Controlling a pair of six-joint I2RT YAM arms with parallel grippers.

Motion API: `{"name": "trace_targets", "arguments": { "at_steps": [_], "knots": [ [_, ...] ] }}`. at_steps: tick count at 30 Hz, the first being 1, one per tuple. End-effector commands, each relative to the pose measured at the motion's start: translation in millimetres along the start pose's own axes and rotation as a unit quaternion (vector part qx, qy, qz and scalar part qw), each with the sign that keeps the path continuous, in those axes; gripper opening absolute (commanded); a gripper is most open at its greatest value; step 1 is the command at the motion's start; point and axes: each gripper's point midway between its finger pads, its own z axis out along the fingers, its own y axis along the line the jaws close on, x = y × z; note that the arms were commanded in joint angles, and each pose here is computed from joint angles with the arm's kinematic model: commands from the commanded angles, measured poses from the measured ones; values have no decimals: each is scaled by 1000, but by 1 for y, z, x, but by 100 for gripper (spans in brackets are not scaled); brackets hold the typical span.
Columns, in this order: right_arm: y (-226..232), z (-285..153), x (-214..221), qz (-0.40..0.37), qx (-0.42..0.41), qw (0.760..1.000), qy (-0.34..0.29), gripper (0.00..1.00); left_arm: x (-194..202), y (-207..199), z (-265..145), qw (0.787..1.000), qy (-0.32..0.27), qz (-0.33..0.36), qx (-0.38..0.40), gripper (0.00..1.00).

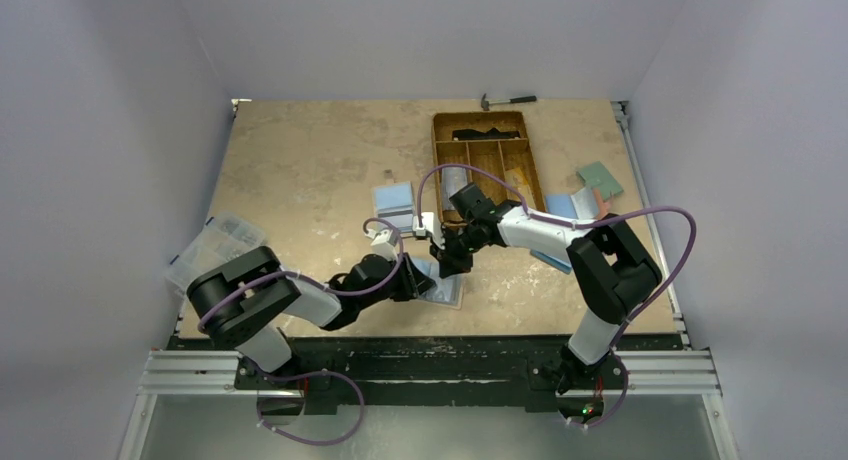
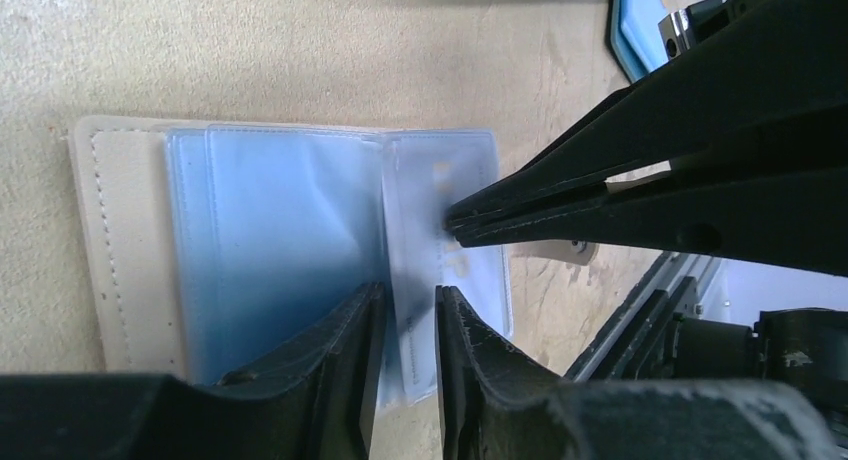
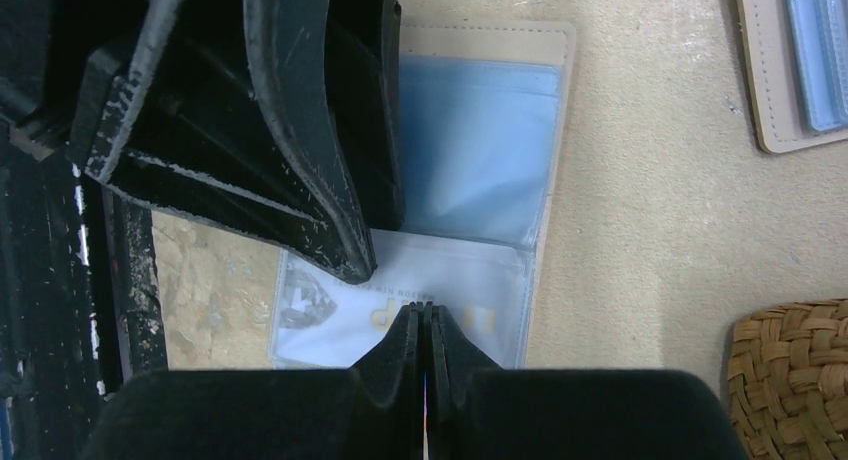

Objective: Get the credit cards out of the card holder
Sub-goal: Remove the credit card from the card holder.

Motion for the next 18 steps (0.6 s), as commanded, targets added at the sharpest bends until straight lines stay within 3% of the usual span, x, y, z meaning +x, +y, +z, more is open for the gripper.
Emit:
{"name": "trace_targets", "arguments": {
  "at_steps": [1, 4, 5, 10, 18],
  "knots": [
    [-2, 6, 39, 25, 7, 997, 70, 0, 25, 9, -2, 998, 43, -37, 10, 27],
    [2, 5, 33, 25, -3, 998, 60, 0, 25, 14, -3, 998, 41, -50, 3, 3],
    [3, 4, 29, 24, -9, 998, 52, 1, 24, 16, -4, 998, 39, -53, -1, 0],
    [13, -12, 7, 17, -34, 999, 6, 7, 16, 21, -13, 998, 20, -54, -3, 0],
    [20, -49, -10, 7, -56, 997, -62, 21, -6, -6, -33, 997, -29, 3, 67, 0]
  ]
}}
